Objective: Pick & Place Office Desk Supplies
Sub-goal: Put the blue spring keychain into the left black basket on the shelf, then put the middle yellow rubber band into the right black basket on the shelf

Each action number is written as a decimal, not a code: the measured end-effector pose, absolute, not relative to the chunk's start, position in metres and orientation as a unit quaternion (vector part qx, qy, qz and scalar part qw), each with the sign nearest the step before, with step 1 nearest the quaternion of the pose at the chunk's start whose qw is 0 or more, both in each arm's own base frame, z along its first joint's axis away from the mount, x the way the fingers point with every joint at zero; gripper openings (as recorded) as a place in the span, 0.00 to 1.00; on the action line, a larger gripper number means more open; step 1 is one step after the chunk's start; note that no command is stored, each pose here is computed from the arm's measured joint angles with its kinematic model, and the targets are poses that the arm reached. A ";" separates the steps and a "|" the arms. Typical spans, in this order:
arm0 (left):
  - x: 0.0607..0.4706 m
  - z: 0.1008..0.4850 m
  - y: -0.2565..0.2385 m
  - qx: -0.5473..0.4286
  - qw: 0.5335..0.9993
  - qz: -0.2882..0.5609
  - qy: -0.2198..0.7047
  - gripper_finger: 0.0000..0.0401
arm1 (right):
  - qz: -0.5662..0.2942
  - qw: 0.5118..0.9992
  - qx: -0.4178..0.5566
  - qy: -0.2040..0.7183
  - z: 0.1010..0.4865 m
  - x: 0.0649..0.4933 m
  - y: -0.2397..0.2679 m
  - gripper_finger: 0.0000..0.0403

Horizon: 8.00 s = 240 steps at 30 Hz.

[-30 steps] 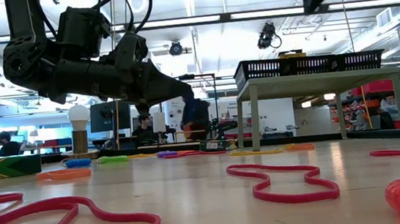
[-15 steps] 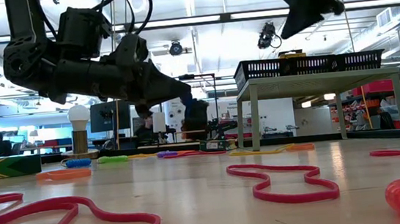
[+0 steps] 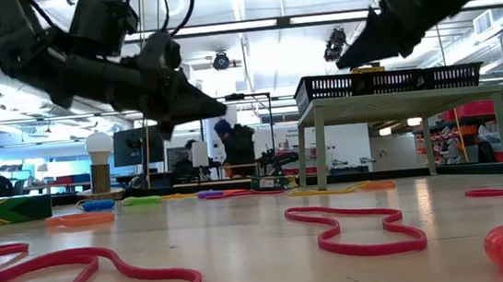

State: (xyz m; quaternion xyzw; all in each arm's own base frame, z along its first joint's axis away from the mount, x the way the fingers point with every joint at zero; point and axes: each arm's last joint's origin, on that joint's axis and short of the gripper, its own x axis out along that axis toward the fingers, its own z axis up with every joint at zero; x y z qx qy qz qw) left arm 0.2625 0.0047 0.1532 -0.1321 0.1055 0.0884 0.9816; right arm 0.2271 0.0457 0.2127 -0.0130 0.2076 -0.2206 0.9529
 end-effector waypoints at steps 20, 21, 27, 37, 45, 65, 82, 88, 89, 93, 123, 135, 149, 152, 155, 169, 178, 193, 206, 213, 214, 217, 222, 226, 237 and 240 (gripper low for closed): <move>0.193 0.161 0.027 -0.206 0.873 0.202 0.394 0.18 | -0.233 0.949 -0.010 0.211 0.207 0.226 0.038 0.05; 0.194 0.164 0.029 -0.207 0.872 0.198 0.398 0.17 | -0.233 0.949 -0.010 0.211 0.207 0.226 0.038 0.05; 0.200 0.183 0.038 -0.162 0.880 0.189 0.404 0.06 | -0.233 0.949 -0.010 0.211 0.207 0.226 0.038 0.05; 0.196 0.199 0.049 -0.190 0.837 0.215 0.466 0.13 | -0.233 0.949 -0.010 0.211 0.206 0.226 0.038 0.05; 0.191 0.172 0.050 -0.197 0.746 0.213 0.600 0.34 | -0.233 0.949 -0.009 0.210 0.207 0.226 0.038 0.05; 0.188 0.157 0.099 -0.229 0.714 0.214 0.626 0.42 | -0.235 0.950 0.001 0.206 0.207 0.226 0.039 0.05; 0.204 0.150 0.115 -0.193 0.702 0.214 0.651 0.46 | -0.245 0.946 0.001 0.211 0.206 0.227 0.034 0.05; 0.207 0.139 0.116 -0.201 0.691 0.192 0.667 0.34 | -0.245 0.946 0.000 0.212 0.206 0.227 0.034 0.05; 0.207 0.139 0.116 -0.199 0.690 0.192 0.668 0.31 | -0.245 0.946 0.000 0.212 0.206 0.227 0.034 0.05; 0.206 0.141 0.116 -0.185 0.697 0.187 0.667 0.16 | -0.245 0.946 0.000 0.212 0.206 0.227 0.034 0.05; 0.295 0.160 0.025 -0.185 0.969 0.142 0.086 0.03 | -0.142 0.973 0.035 0.179 0.179 0.270 0.029 0.05; 0.313 0.116 0.034 -0.177 0.976 0.121 -0.023 0.03 | -0.173 0.969 0.022 0.176 0.178 0.269 0.031 0.32; 0.314 0.116 0.032 -0.165 0.977 0.128 -0.034 0.03 | -0.238 0.953 0.053 0.178 0.161 0.309 0.042 0.49; 0.314 0.117 0.030 -0.165 0.978 0.126 -0.036 0.03 | -0.241 0.952 0.042 0.182 0.159 0.322 0.044 0.49; 0.314 0.117 0.028 -0.164 0.978 0.123 -0.035 0.03 | -0.254 0.949 0.036 0.181 0.158 0.326 0.044 0.43; 0.297 0.123 0.030 -0.172 0.982 0.074 -0.024 0.24 | -0.268 0.947 0.014 0.176 0.174 0.318 0.050 0.11; 0.255 0.127 0.036 -0.105 0.991 0.087 -0.006 0.43 | -0.285 0.949 -0.003 0.135 0.240 0.288 0.040 0.06; 0.253 0.125 0.036 -0.084 0.992 0.089 0.004 0.41 | -0.461 0.854 0.044 0.238 0.324 0.274 -0.090 0.08; 0.253 0.125 0.036 -0.094 0.992 0.089 0.006 0.41 | -0.486 0.815 0.073 0.307 0.293 0.275 -0.129 0.27; 0.253 0.125 0.036 -0.094 0.992 0.089 0.006 0.41 | -0.500 0.812 0.065 0.294 0.300 0.272 -0.128 0.50; 0.253 0.125 0.036 -0.094 0.992 0.089 0.006 0.41 | -0.498 0.815 0.064 0.290 0.305 0.271 -0.126 0.51; 0.253 0.125 0.036 -0.094 0.992 0.089 0.006 0.41 | -0.481 0.834 0.053 0.265 0.327 0.265 -0.109 0.50; 0.253 0.125 0.036 -0.094 0.992 0.090 0.006 0.41 | -0.418 0.869 0.026 0.264 0.338 0.263 -0.055 0.29; 0.253 0.125 0.036 -0.094 0.992 0.089 0.006 0.41 | -0.354 0.893 0.018 0.276 0.331 0.266 -0.008 0.06; 0.253 0.125 0.036 -0.094 0.992 0.090 0.006 0.41 | -0.234 0.918 0.121 0.297 0.253 0.264 0.063 0.03; 0.253 0.124 0.036 -0.094 0.991 0.090 0.010 0.41 | -0.231 0.910 0.109 0.326 0.232 0.274 0.068 0.02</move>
